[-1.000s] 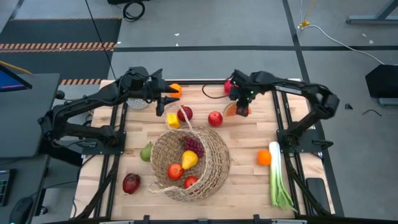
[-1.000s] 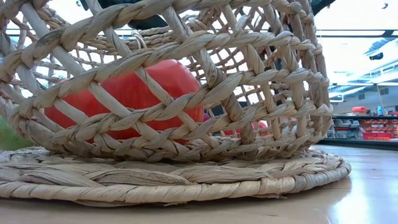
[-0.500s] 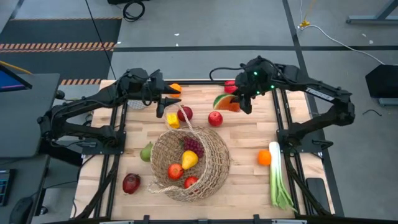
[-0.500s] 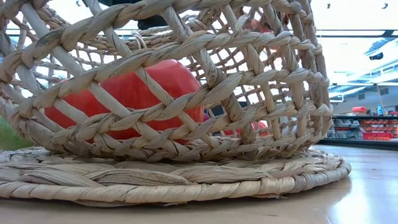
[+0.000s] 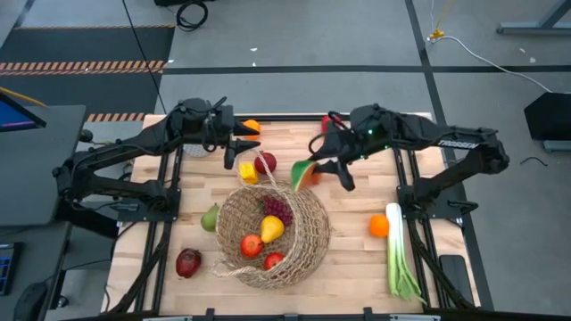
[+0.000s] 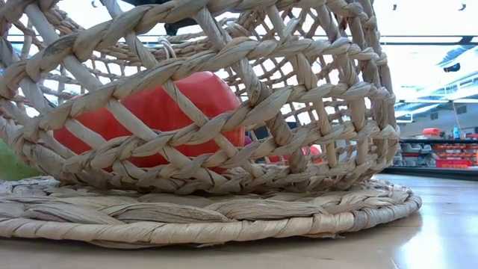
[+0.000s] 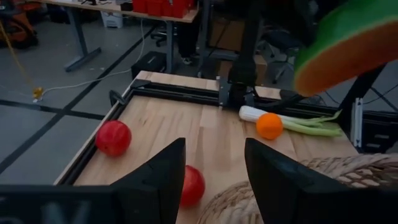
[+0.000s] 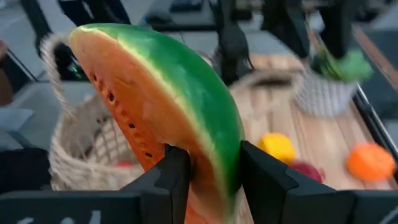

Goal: Build produce basket
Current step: Put the watermelon into the basket, then put the right orange into the basket

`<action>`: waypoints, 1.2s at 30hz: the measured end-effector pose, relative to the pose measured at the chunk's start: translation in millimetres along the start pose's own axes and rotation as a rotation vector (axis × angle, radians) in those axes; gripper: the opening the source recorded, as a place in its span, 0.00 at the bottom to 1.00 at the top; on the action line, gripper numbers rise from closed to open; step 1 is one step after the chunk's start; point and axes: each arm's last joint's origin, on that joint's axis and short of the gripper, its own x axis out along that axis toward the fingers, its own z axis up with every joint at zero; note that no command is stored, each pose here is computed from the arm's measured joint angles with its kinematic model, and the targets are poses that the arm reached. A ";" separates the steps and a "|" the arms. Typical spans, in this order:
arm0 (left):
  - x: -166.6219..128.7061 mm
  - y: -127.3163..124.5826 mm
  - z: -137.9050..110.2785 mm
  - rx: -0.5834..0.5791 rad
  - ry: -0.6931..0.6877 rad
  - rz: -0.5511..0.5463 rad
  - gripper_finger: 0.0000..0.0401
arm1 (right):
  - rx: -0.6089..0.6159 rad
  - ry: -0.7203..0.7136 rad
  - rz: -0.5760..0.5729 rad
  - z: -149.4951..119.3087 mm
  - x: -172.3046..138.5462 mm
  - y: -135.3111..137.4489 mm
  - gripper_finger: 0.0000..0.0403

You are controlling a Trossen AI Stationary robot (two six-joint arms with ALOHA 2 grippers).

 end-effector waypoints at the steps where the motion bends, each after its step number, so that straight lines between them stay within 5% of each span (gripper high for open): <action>1: 0.1 -0.5 0.4 0.001 -0.004 -0.002 0.43 | -0.010 -0.014 0.010 1.5 3.0 2.3 0.33; 18: 2.2 -9.0 -0.3 -0.041 0.006 -0.038 0.43 | -0.202 -0.166 0.129 2.8 103.5 31.4 0.37; 31: 3.0 -13.4 -4.7 -0.073 0.052 -0.053 0.43 | -0.226 -0.072 0.128 -15.4 131.3 54.4 0.81; 36: 4.2 -21.2 -7.8 -0.074 0.086 -0.084 0.43 | -0.231 -0.055 0.092 -17.1 130.6 61.4 0.88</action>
